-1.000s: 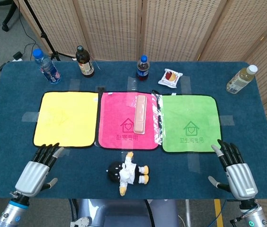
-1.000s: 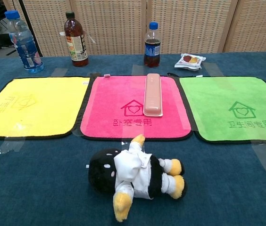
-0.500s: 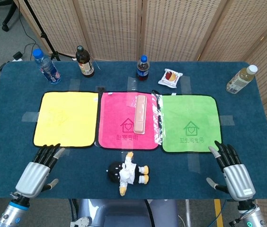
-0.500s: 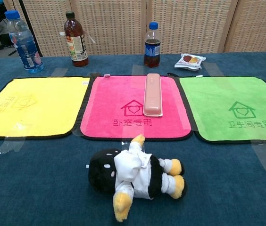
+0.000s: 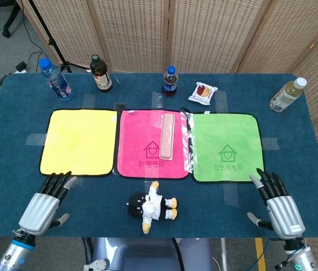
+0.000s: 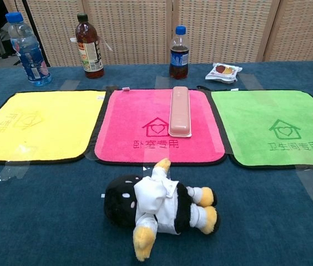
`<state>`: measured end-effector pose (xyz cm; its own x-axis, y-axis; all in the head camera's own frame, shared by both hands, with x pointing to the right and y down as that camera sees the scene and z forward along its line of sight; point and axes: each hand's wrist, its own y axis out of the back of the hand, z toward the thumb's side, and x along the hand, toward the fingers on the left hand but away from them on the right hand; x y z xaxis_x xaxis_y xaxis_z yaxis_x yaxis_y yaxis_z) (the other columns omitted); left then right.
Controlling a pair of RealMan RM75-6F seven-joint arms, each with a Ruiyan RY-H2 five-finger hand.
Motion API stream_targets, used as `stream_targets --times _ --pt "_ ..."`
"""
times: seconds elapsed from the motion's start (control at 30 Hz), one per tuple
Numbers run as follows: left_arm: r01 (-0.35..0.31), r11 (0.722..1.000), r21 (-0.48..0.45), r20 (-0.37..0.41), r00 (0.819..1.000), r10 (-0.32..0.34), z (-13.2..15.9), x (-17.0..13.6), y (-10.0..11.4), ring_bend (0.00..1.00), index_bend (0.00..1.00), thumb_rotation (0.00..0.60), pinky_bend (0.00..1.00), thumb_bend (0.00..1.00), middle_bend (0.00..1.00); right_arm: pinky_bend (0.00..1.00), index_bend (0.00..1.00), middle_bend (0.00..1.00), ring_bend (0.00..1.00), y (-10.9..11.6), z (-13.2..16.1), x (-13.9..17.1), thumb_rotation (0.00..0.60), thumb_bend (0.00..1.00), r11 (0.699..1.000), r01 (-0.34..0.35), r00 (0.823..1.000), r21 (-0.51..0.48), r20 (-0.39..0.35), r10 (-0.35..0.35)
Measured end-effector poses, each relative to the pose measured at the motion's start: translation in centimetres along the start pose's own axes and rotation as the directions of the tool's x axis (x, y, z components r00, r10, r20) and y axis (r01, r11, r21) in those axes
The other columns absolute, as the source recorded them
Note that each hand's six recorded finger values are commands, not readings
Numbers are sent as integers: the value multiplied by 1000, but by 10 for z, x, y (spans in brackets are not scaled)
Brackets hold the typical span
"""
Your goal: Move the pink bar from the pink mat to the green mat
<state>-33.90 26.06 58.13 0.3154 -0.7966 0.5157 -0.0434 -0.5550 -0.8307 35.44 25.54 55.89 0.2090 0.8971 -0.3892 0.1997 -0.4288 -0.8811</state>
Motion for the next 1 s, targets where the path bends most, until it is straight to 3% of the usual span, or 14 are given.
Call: stream_targets --times 0.6,1.0 --pt "-21 1000 -19 -5 1000 21 0 -2 7 0 35 600 21 172 0 0 74 0 0 -4 5 -8 600 208 999 -20 1000 34 -3 20" --pt "-17 999 -40 -20 1000 16 -5 0 8 0 35 600 21 179 0 0 74 0 0 35 41 -85 600 213 982 48 993 181 -113 -27"
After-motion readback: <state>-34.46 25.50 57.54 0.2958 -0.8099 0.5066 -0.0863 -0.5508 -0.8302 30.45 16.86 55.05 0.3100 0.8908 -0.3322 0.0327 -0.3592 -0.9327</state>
